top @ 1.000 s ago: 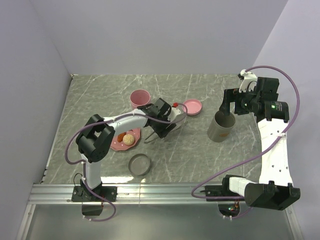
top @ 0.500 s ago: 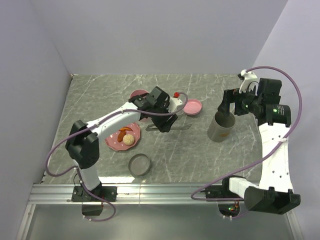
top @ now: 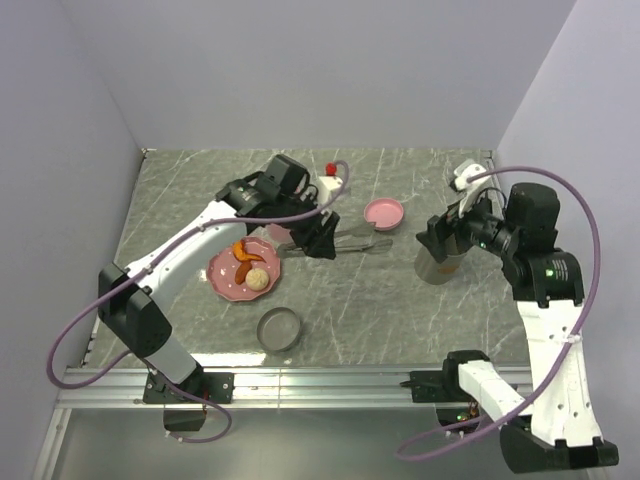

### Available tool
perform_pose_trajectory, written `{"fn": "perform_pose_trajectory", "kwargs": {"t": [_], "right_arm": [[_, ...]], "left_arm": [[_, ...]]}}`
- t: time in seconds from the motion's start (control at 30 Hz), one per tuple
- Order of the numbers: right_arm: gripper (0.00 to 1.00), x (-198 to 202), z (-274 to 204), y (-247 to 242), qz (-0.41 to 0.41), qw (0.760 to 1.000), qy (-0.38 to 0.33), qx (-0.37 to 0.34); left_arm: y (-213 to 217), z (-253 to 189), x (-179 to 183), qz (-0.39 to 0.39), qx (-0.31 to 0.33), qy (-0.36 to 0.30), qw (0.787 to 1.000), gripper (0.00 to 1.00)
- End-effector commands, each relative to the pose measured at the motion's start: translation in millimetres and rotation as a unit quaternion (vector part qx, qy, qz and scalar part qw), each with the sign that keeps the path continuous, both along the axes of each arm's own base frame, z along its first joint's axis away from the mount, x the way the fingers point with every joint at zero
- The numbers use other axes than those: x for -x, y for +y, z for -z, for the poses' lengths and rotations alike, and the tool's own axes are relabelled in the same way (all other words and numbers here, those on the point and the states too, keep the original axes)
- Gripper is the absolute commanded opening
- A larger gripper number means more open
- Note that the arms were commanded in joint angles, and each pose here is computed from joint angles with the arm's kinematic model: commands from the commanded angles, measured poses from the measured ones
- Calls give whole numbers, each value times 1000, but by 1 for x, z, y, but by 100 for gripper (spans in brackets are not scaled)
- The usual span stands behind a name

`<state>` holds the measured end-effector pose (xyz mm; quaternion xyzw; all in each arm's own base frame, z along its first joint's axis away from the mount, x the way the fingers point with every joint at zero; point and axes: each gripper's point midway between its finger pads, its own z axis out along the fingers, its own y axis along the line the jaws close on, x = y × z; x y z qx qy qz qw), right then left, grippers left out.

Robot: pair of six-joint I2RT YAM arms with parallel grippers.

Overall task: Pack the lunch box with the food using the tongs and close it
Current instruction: Grab the clamp with the left arm, then pass the clamp from the left arm to the right

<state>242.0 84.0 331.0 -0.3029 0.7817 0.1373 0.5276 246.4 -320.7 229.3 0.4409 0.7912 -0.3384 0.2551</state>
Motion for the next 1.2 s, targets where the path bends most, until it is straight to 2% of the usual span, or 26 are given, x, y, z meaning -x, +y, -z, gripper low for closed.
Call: {"fn": "perform_pose_trajectory", "kwargs": {"t": [0.0,0.23,0.47,0.77,1.0,1.17], "right_arm": [[100,16,-11,33,-112,991,-76,17],[100,45,-19,76,-228,958,-163,61],[100,61,-1,118,-309,934,-161,83],[97,55,25,152,-348,910,-168,148],[95,27,50,161,-320,907,-172,215],[91,22,54,167,-323,901,-176,230]], "left_arm": [[7,-33,6,5,62,14,998,60],[8,-41,16,33,84,18,996,60],[7,-45,20,46,93,18,994,61],[6,-47,27,59,102,26,993,61],[5,-48,29,64,107,30,992,62],[6,-49,35,72,114,38,990,62]]}}
